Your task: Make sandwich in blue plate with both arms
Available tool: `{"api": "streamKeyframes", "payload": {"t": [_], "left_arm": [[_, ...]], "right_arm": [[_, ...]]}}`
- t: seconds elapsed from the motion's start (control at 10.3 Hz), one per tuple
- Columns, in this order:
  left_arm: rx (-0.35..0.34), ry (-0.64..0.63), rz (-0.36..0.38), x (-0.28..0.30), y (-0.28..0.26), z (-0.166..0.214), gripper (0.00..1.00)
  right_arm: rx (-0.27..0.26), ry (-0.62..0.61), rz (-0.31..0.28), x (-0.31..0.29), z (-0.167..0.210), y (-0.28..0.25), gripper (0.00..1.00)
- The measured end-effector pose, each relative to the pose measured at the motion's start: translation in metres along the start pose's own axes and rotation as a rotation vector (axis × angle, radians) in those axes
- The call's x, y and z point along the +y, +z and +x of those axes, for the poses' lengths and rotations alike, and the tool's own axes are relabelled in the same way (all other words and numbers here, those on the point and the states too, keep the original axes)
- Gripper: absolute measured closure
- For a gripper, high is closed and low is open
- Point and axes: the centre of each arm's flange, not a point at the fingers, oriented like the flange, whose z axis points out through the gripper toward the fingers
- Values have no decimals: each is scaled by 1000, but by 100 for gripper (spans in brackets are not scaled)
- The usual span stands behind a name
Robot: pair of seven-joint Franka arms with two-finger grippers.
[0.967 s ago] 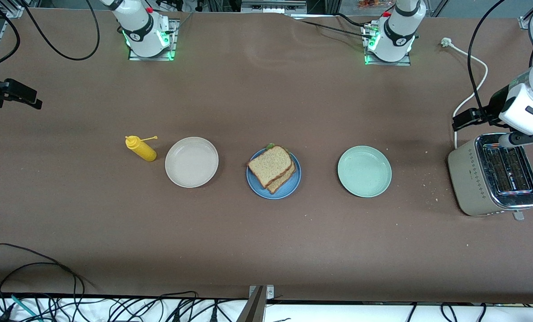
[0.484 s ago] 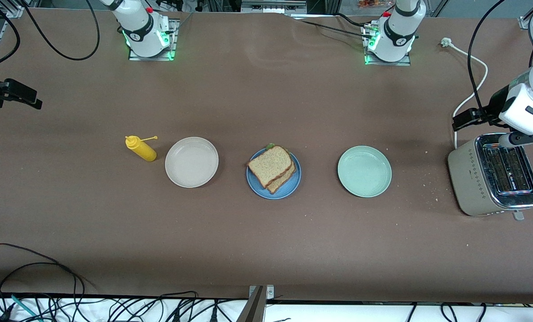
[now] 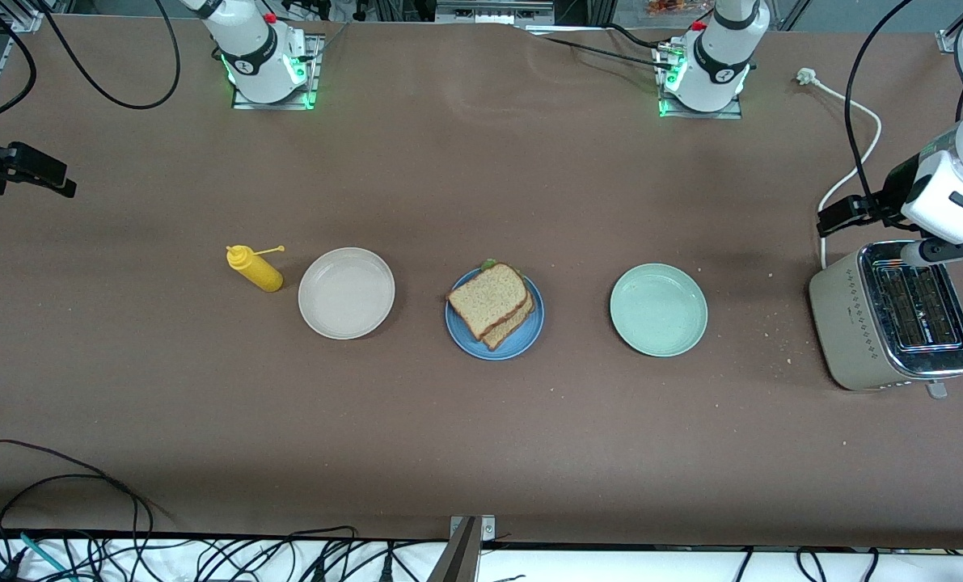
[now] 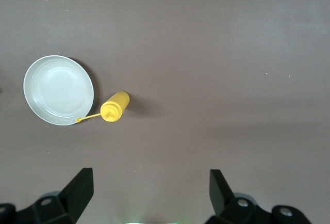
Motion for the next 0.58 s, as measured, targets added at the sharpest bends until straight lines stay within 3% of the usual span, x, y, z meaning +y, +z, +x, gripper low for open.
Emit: {"api": "streamKeyframes", "payload": {"t": [0.58], "left_arm": [[-1,2,0,1,0,0,0]], "right_arm": [[-1,-21,-11,-11,1,0,0]]}}
